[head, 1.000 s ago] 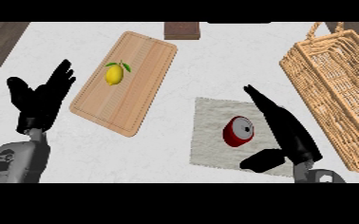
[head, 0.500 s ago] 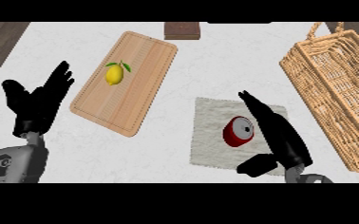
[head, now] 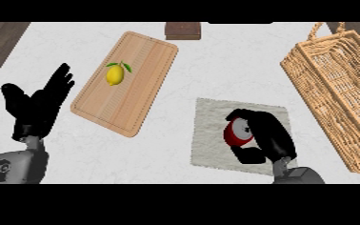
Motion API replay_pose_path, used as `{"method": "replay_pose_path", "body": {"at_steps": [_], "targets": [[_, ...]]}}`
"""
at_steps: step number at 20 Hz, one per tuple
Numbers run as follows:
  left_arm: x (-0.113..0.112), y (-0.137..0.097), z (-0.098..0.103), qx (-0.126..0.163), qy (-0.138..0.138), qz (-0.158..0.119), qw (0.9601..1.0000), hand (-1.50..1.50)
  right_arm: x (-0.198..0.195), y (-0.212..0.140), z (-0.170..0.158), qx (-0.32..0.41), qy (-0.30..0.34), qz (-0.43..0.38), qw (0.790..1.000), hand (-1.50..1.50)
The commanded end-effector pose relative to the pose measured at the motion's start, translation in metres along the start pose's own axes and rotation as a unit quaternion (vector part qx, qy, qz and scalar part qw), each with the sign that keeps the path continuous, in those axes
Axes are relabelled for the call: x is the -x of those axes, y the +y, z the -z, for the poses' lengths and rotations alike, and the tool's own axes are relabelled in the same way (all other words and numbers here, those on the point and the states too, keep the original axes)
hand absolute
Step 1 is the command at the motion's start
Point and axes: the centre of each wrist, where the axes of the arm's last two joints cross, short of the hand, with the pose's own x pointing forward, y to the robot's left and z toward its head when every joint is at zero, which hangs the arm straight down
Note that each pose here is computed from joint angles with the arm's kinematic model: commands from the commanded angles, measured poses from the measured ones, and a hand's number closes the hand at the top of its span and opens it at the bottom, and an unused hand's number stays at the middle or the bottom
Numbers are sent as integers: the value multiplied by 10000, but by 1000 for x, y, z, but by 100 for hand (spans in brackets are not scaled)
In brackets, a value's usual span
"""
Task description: Pick the can from the placemat and place it in the basket
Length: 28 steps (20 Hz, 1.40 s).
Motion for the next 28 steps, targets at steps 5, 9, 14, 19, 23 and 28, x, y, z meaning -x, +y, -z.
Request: {"method": "replay_pose_path", "body": {"at_steps": [5, 9, 14, 19, 23, 28], "targets": [[-7, -9, 22, -84, -37, 66, 9999, 0, 6, 12, 19, -127, -109, -243, 9996, 150], [-1, -14, 13, 276, -55, 43, 9996, 0, -37, 3, 57, 791, 1637, 372, 9826, 150], [-14, -18, 20, 375, -233, 37, 9990, 0, -36, -25, 84, 1805, 3257, 1054, 9221, 150], [-22, -31, 26, 546, -276, 31, 9981, 0, -78, -42, 121, 2296, 3662, 1345, 8917, 150], [-12, -37, 23, 615, -211, 52, 9979, 0, -108, -65, 126, 3412, 2884, 2041, 8711, 150], [-23, -28, 30, 527, -209, 33, 9984, 0, -151, -90, 135, 4572, 1956, 1937, 8457, 150]]}}
